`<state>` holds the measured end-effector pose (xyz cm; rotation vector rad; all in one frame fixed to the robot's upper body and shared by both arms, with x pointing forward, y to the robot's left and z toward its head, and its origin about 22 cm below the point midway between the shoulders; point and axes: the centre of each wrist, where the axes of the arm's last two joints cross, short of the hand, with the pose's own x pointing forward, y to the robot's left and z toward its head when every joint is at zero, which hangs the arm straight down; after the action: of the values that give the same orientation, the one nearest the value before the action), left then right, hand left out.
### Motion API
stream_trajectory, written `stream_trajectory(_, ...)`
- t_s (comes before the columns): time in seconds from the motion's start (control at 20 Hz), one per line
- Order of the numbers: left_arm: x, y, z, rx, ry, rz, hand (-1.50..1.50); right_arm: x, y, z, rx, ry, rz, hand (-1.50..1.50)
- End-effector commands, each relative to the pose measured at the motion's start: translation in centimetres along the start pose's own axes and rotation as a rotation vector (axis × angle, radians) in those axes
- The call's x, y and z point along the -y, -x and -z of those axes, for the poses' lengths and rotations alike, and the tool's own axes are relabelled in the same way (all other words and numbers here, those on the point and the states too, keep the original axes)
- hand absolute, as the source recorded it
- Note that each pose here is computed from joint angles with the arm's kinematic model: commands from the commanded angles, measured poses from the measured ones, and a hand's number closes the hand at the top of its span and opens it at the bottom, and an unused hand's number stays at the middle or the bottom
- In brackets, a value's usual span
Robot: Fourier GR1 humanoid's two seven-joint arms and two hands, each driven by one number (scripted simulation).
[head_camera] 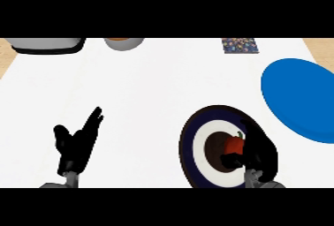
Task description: Pick the bell pepper from the plate and place it in the plate
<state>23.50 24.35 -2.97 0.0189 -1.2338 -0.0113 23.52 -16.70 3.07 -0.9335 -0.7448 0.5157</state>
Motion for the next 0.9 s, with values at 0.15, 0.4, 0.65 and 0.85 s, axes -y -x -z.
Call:
stream_trajectory(0.15, -0.3, -0.2, -1.5, -0.046, -0.006, -0.013, 0.0, -1.9, 1.5, 0.9, 0.023, 0.018, -0.12, 1.5)
stream_trajectory(0.4, 2.7, 0.0, -0.4, -0.046, 0.005, -0.021, 0.0, 0.0, 1.0, 0.6, 0.032, 0.056, -0.122, 1.5)
stream_trajectory(0.65, 0.9, 0.0, 0.2, -0.049, 0.008, -0.011, 0.0, 0.2, -0.4, 0.2, 0.177, 0.315, -0.021, 1.5)
stream_trajectory(0.85, 1.9, -0.2, 0.3, -0.031, 0.073, 0.006, 0.0, 3.2, -9.1, 3.2, -0.03, 0.459, 0.106, 1.5)
